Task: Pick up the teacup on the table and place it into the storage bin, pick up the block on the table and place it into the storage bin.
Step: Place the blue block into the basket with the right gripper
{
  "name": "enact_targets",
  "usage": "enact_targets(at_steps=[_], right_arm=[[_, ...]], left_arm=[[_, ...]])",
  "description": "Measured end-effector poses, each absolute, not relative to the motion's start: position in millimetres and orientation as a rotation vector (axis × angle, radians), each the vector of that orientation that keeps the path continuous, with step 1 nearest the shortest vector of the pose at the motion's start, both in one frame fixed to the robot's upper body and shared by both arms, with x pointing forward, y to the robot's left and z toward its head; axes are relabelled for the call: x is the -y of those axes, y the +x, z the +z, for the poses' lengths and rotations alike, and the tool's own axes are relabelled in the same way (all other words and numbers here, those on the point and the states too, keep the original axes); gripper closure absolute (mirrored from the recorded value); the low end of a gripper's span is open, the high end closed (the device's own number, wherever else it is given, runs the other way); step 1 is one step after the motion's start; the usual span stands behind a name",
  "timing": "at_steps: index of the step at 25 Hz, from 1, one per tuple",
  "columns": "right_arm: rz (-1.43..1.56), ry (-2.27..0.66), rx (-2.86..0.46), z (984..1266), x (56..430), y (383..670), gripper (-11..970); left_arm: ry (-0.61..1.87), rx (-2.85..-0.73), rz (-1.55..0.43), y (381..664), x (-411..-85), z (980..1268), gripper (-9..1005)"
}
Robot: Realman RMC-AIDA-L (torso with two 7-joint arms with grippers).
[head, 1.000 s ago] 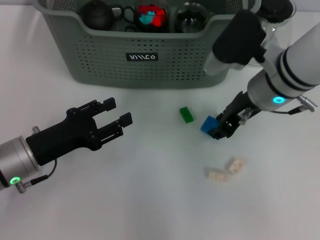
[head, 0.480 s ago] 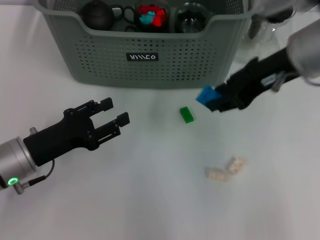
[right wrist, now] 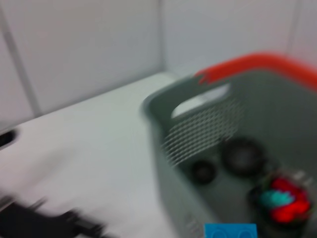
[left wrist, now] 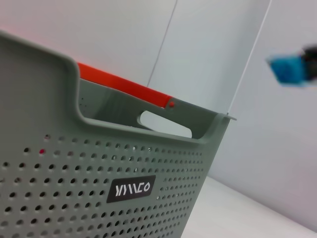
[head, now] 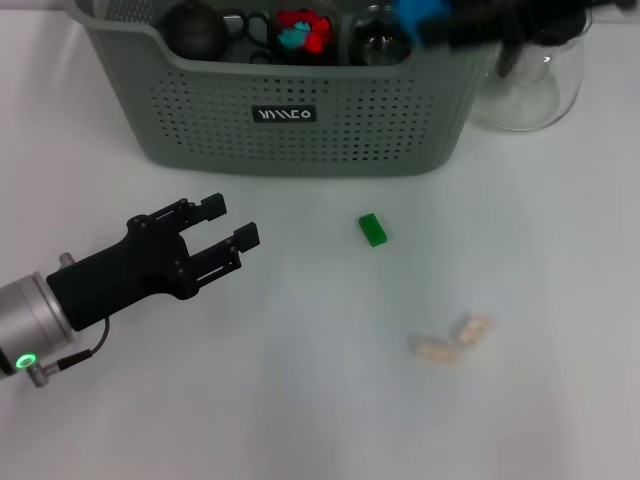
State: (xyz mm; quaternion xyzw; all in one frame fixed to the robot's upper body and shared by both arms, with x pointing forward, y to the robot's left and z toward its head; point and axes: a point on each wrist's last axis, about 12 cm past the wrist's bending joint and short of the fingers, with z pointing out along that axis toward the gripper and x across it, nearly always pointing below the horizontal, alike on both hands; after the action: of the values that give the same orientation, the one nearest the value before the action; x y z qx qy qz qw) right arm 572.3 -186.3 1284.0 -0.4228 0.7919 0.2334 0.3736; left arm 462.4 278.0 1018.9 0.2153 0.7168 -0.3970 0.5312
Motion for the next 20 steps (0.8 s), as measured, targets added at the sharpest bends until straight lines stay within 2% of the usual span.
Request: enact_targets(at_steps=[4, 7, 13, 20], right_arm=[[0.431, -0.992, -2.001, 1297, 160, 600, 534], [0.338, -0.967, -2.017, 1293, 129, 624, 534], [0.175, -0.98, -2.122, 1260, 73, 676, 534], [0.141, -0.953, -2.124, 1231, 47, 700, 535]], left_arm=[[0.516, -1.709, -0.948, 463, -278, 1019, 336], [0.514, -1.711, -0.948, 462, -278, 1019, 336], [0.516, -1.71, -0.948, 463, -278, 1019, 336], [0.514, -1.711, -0.948, 462, -278, 1019, 336]])
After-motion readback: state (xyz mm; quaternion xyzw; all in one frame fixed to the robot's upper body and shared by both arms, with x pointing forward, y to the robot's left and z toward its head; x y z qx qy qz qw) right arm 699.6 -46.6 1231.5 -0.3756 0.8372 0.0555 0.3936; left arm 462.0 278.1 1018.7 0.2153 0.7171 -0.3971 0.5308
